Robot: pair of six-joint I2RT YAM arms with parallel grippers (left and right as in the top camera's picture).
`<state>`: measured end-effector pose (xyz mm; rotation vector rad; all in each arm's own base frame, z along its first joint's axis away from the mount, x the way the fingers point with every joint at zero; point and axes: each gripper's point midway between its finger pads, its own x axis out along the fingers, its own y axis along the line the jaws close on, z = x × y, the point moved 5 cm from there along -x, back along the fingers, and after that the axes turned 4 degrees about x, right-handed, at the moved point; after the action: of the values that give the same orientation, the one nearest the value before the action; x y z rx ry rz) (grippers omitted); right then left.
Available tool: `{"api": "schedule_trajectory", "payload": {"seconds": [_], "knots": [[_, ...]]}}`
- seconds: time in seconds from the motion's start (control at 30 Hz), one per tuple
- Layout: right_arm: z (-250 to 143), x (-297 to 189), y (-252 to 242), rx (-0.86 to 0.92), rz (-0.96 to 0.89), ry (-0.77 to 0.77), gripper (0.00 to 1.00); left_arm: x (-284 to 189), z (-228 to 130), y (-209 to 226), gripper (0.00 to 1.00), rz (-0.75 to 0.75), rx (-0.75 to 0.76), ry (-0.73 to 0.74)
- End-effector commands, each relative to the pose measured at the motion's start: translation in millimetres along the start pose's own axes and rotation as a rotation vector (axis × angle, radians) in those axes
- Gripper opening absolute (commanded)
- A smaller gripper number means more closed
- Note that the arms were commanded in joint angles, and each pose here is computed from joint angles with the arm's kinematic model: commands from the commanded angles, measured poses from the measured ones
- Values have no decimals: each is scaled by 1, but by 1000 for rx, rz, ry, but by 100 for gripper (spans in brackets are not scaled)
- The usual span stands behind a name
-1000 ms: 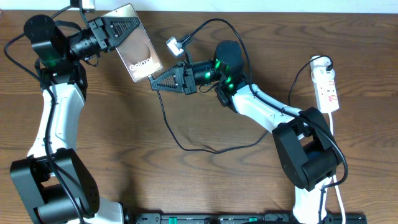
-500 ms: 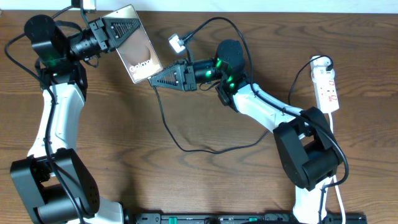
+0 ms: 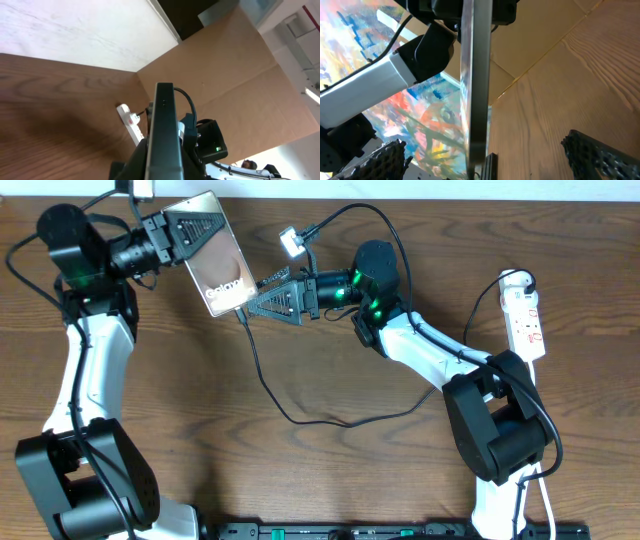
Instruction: Plug charger to phone and switch on socket
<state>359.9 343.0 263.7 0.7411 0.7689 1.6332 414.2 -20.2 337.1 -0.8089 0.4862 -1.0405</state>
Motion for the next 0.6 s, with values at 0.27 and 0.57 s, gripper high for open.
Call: {"api": "schedule_trajectory", "payload": {"seconds": [0.27,0.57], "knots": [[23,-42,-14,64,-78,-66,99,-65,1,24,7,90,-113,-53],[2,-63,-68,243,-312,-92,99,-76,-41,64,7,240,-195,-48]]}}
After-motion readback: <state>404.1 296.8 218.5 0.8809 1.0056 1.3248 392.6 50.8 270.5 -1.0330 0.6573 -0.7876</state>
